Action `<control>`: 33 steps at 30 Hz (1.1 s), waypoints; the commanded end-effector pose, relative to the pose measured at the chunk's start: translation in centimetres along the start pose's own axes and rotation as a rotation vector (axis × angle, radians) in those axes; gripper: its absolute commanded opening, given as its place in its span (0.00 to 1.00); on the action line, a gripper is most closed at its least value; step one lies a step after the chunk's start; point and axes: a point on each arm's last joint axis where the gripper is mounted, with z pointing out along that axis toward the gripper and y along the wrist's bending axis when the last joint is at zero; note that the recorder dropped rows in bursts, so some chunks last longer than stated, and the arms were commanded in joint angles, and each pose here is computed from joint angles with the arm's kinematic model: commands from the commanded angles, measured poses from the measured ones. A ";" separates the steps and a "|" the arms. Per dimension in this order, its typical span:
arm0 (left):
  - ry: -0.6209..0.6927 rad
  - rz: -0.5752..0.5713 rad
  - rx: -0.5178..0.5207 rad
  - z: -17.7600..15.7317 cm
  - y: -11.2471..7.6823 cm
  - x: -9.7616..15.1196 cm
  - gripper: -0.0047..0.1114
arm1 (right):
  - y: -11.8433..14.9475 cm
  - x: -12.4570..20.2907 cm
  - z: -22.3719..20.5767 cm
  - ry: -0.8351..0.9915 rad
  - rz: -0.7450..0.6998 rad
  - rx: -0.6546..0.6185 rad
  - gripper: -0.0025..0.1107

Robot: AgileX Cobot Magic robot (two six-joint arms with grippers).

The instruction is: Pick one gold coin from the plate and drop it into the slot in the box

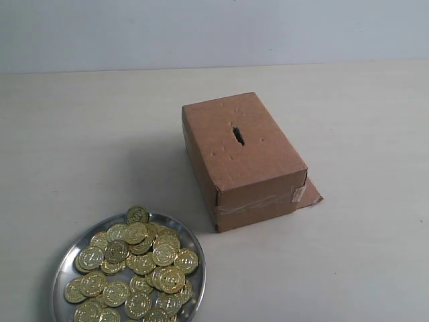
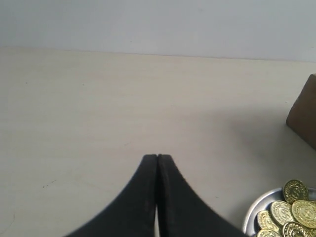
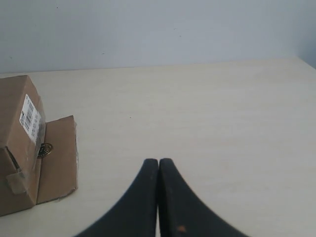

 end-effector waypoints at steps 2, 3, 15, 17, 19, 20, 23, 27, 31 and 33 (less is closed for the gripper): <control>-0.009 0.007 0.016 0.0 -0.1 0.0 0.04 | 0.0 0.1 0.0 -0.006 0.001 0.004 0.02; -0.009 0.007 0.016 0.0 -0.1 0.0 0.04 | 0.0 0.1 0.0 -0.006 0.001 0.004 0.02; -0.007 -0.011 0.016 0.0 -0.1 0.0 0.04 | 0.0 0.0 0.0 -0.010 0.001 0.004 0.02; -0.006 -0.029 0.016 0.0 -0.1 0.0 0.04 | 0.0 0.0 0.0 -0.010 0.001 0.004 0.02; -0.006 -0.030 0.015 0.0 -0.1 0.0 0.04 | 0.0 0.0 0.0 -0.010 0.001 0.004 0.02; -0.006 -0.027 0.014 0.0 -0.1 0.0 0.04 | 0.0 0.0 0.0 -0.010 0.001 0.004 0.02; -0.006 -0.027 0.014 0.0 -0.1 0.0 0.04 | 0.0 0.1 0.0 -0.008 0.001 0.004 0.02; -0.006 -0.027 0.014 0.0 -0.1 0.0 0.04 | 0.0 0.1 0.0 -0.008 0.001 0.004 0.02; -0.006 -0.023 0.014 0.0 -0.1 0.0 0.04 | 0.0 0.1 0.0 -0.008 0.001 0.004 0.02; -0.006 -0.023 0.014 0.0 -0.1 0.0 0.04 | 0.0 0.1 0.0 -0.008 0.001 0.004 0.02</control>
